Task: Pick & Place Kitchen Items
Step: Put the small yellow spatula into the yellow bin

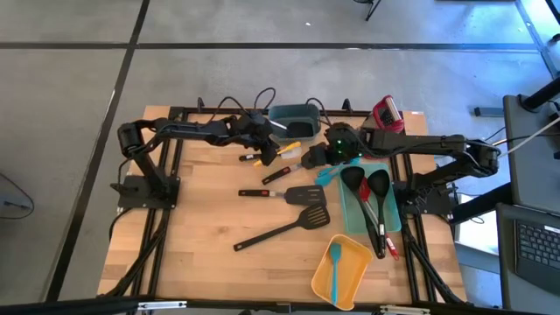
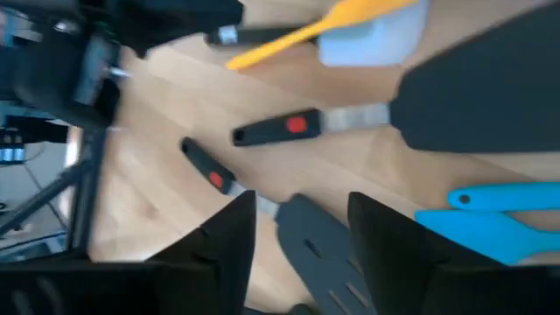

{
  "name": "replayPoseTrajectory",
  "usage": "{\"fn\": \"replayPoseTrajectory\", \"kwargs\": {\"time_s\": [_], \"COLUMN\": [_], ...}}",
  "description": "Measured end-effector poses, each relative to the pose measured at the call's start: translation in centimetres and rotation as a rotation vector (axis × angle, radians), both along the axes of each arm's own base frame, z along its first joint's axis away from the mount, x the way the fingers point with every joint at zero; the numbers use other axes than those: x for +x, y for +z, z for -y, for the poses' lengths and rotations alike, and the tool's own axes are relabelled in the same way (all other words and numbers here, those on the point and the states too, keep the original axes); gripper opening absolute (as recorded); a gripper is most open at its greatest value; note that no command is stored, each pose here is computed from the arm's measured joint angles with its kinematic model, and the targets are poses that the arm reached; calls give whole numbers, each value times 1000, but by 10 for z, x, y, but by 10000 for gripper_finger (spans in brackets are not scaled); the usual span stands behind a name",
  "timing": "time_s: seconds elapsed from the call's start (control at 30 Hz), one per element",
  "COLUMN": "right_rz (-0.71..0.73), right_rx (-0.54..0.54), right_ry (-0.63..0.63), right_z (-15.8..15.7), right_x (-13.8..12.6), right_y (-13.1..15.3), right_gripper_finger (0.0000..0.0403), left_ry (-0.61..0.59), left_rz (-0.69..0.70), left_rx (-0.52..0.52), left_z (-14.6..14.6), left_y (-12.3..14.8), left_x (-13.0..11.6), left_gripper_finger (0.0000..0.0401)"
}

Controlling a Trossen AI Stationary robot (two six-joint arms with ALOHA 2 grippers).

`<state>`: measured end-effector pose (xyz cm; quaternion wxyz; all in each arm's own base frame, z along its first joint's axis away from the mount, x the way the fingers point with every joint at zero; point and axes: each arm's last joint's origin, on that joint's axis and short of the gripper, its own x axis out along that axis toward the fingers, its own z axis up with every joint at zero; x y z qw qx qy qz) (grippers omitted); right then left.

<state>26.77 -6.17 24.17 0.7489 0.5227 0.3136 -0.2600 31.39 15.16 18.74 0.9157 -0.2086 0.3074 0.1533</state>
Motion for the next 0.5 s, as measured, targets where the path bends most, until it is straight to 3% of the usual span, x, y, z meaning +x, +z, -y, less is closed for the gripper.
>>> {"fn": "replayPoseTrajectory", "kwargs": {"time_s": [0.13, 0.33, 0.4, 0.5], "right_rz": [-55, -9, 36, 106], "right_rx": [51, 75, 68, 56], "right_ry": [-25, 2, 11, 11], "right_z": [-1, -5, -6, -5], "right_x": [0, 7, 11, 15], "right_y": [-19, -25, -22, -17], "right_gripper_finger": [203, 208, 208, 208], "left_ry": [-17, -45, -36, 8], "left_rz": [-52, -178, -162, -158], "left_rx": [23, 255, 238, 130], "left_z": [2, 9, 5, -4], "left_y": [-7, -10, -10, -18], "left_x": [0, 2, 1, -2], "left_gripper_finger": [0, 5, 15, 48]}}
